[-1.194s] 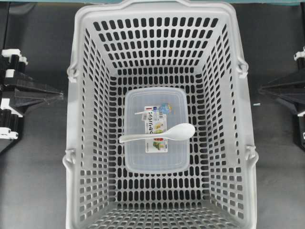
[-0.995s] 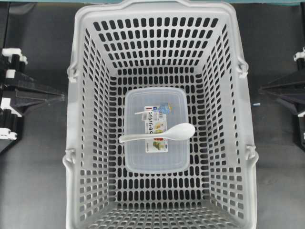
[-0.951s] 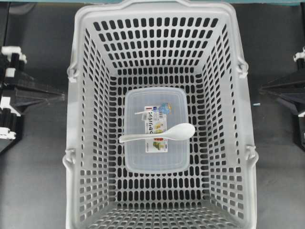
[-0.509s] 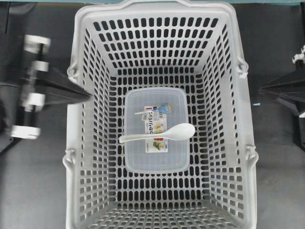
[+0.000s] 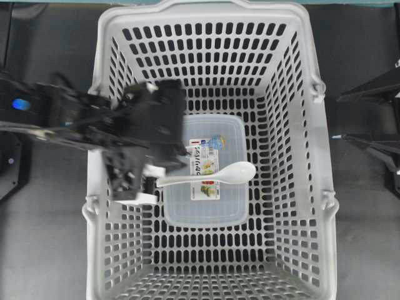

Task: Pick up the chinese spoon from the shopping basket with the left arm.
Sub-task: 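Move the left gripper over the basket down to the white spoon, then close the left gripper on the white spoon's handle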

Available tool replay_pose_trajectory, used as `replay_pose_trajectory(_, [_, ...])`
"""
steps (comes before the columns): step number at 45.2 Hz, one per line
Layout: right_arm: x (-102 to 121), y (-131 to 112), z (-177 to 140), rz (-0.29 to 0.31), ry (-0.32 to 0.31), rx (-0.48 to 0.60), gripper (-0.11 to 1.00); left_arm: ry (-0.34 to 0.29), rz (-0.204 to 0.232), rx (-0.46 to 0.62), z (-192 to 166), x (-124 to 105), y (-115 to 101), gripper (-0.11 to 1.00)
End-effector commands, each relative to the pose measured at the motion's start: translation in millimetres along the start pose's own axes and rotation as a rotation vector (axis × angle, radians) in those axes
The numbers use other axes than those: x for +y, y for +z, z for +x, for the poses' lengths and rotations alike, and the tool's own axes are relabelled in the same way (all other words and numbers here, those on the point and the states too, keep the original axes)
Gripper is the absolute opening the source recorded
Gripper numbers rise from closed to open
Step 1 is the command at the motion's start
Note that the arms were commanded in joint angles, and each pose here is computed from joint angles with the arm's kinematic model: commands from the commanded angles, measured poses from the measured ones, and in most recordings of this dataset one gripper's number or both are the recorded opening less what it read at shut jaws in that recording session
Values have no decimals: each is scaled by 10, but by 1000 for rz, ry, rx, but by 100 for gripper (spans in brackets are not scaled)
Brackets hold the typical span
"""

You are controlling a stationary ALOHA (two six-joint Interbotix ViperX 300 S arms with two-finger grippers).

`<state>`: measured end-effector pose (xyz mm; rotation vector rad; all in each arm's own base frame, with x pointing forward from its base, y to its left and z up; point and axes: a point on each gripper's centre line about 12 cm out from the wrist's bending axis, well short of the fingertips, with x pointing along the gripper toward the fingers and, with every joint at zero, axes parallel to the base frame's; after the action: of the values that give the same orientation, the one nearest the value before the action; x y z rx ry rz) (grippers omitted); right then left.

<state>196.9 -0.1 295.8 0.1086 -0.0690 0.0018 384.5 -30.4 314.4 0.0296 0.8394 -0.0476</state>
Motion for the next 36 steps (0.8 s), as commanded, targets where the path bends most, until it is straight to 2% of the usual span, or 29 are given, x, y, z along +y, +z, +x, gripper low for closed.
replay_pose_trajectory(1, [15,92,21,3,5,-24,72,-1,-5,4,44,-25,125,37])
replay_pose_trajectory(5, [12,93,15,3,4,-26,72,1,-30,61,202,-35,112,66])
replay_pose_trajectory(10, [13,102,8,3,4,-30,72,4,-54,116,421,-54,96,89])
replay_pose_trajectory(14, [12,94,7,2,4,-27,72,6,-61,148,579,-65,58,88])
replay_pose_trajectory(20, [15,96,7,3,5,-29,72,0,-43,205,818,-130,-52,85])
replay_pose_trajectory(26, [12,96,7,2,4,-29,72,4,-46,263,1045,-149,-184,86])
replay_pose_trajectory(36, [12,96,7,2,4,-29,72,8,-52,289,1224,-127,-282,85])
